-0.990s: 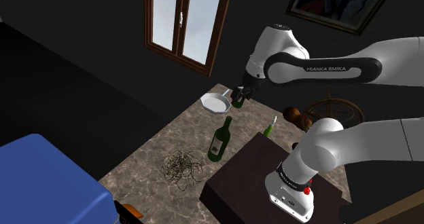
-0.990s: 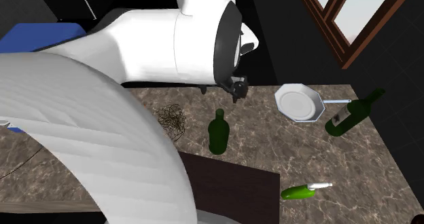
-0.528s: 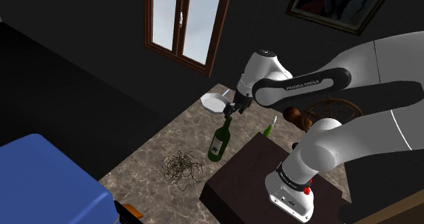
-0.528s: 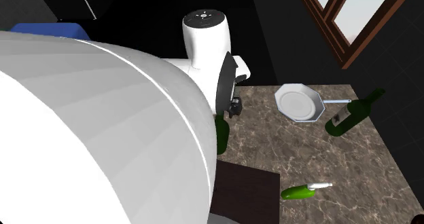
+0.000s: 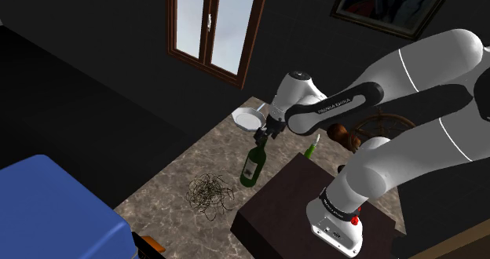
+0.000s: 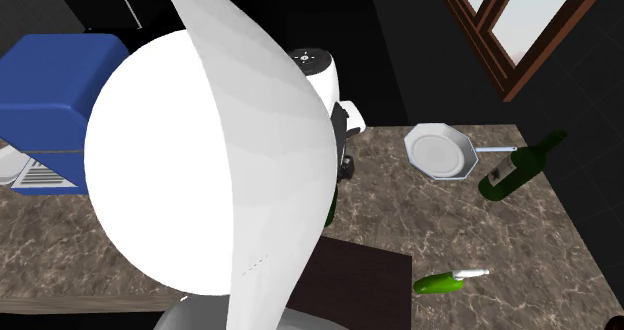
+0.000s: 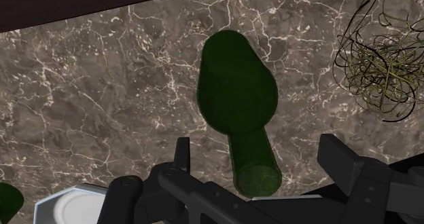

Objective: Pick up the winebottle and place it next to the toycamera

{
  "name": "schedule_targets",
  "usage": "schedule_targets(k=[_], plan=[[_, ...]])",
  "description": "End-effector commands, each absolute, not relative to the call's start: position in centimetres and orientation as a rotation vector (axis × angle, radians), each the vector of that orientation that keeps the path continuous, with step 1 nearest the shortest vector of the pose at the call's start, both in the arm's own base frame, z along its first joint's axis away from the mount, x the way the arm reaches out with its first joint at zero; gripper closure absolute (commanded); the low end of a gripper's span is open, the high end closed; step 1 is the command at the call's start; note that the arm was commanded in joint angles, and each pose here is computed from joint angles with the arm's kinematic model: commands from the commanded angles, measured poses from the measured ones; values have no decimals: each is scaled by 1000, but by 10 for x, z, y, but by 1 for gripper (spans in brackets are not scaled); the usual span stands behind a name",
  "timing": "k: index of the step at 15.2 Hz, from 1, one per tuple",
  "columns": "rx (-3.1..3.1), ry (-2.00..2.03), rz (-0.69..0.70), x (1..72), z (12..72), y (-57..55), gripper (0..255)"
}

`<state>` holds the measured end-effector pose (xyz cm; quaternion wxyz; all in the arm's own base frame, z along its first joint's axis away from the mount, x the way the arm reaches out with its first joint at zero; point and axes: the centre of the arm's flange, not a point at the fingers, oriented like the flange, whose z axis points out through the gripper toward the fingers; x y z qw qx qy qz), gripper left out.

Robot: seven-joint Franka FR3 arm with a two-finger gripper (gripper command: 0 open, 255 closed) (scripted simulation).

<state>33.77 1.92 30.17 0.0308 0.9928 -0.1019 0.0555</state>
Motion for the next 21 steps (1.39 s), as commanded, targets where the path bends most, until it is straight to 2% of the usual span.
schedule_targets(k=[1,8,9,21], plan=[[3059,-314,173,338,296,19,0],[3059,-314,173,338,296,19,0],[3059,-314,173,338,296,19,255],[3059,-314,173,338,311,19,255]])
